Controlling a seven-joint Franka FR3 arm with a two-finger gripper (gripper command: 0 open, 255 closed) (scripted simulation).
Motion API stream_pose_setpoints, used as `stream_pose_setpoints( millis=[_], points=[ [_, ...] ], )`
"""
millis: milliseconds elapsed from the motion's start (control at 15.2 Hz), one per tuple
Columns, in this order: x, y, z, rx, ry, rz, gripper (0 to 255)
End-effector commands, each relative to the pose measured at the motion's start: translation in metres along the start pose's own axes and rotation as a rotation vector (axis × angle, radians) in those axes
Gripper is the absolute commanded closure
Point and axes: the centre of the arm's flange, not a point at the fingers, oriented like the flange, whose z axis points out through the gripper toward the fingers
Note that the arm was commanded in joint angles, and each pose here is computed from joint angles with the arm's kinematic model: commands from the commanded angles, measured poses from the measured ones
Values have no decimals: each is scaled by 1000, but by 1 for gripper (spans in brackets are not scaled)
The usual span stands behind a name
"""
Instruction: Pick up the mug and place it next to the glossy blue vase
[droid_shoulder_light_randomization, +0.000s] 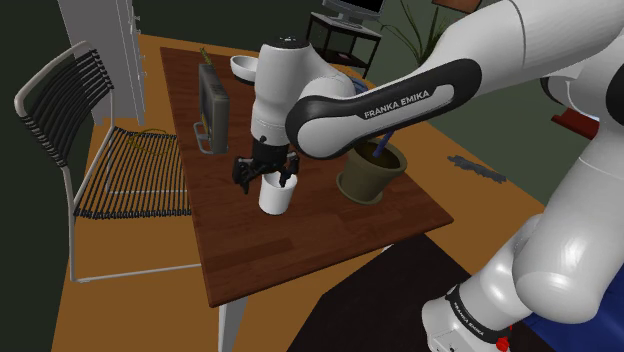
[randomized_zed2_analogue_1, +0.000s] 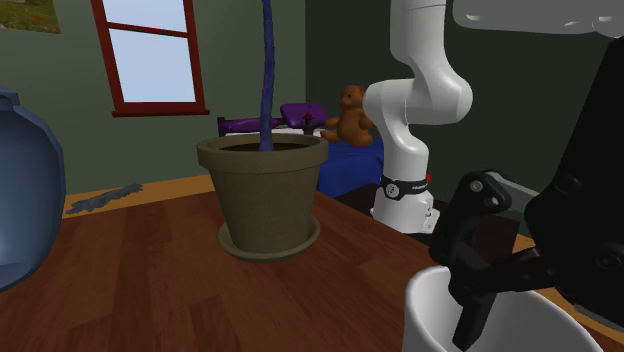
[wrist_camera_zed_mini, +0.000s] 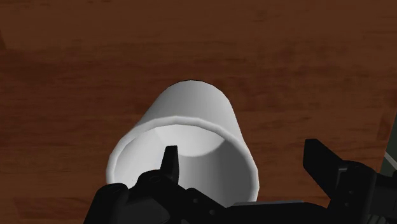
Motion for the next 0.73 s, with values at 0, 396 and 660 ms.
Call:
stream_pose_setpoints(
  millis=[0, 396, 660],
  points=[
    [0, 0, 0, 0, 0, 0, 255],
    [0, 0, 0, 0, 0, 0, 255],
    [0, 0, -5, 0, 0, 0, 255]
  ],
)
